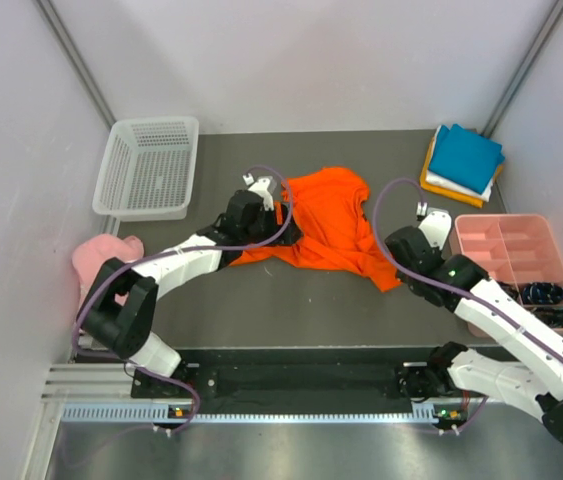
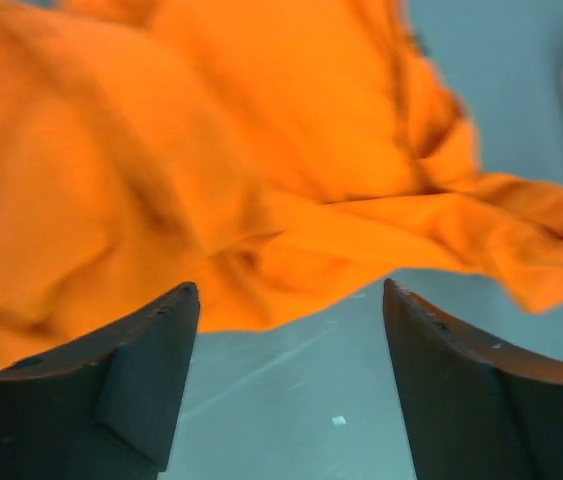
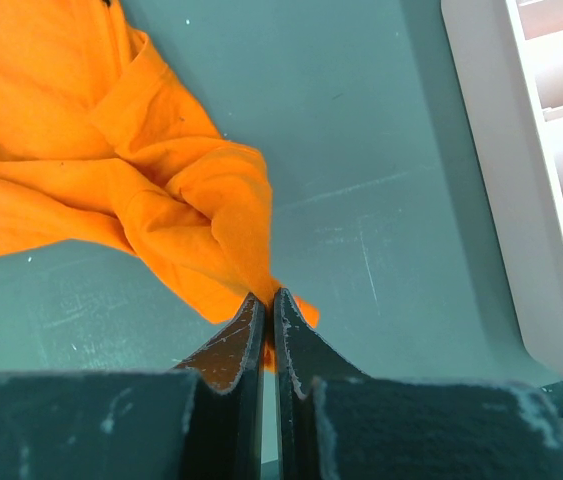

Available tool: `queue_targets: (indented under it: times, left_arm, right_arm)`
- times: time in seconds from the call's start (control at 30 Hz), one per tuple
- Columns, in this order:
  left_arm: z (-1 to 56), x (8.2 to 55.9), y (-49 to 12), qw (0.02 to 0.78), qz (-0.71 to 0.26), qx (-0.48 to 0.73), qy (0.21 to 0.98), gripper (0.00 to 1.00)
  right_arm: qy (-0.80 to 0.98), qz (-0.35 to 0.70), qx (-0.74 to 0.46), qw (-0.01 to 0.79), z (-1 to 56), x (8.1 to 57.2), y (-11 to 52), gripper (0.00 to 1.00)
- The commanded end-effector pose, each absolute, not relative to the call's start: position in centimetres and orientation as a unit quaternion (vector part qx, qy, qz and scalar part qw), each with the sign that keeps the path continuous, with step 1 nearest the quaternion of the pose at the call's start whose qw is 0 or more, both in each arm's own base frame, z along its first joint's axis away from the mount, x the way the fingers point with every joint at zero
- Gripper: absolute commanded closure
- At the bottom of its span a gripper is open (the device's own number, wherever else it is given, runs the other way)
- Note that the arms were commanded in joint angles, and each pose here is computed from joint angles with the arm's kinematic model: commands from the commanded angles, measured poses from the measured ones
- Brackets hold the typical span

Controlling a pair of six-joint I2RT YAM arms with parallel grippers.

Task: Fold and stack the t-shirts
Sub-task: Flatten out the tshirt

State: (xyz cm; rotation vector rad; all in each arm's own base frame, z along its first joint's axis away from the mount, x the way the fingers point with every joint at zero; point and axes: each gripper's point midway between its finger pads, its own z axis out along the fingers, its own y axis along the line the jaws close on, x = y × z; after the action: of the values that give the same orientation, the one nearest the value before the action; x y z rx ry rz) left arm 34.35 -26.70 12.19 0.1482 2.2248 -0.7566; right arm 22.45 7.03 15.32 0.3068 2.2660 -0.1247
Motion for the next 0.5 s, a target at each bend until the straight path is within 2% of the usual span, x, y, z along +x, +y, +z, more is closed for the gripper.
queue_targets:
  times: [0.0,0.2,0.47]
  left_arm:
    - [15.7,34.2,-30.6,0.390,-0.415,0.067,0.819,0.28]
    - [14.3,34.4,-30.1,0.384,-0.393,0.062,0.833,0.43]
    - [11.7,34.1,-28.3,0.384,-0.351,0.047,0.853,0.46]
  right_arm:
    - [0.898,-0.041,0.123,0.420,15.6,22.7,7.5,1.00]
    - [0.897,-0.041,0.123,0.423,15.8,22.7,7.4,1.00]
    - [0.899,-0.034,0.120,0.420,15.7,23.0,7.9,1.00]
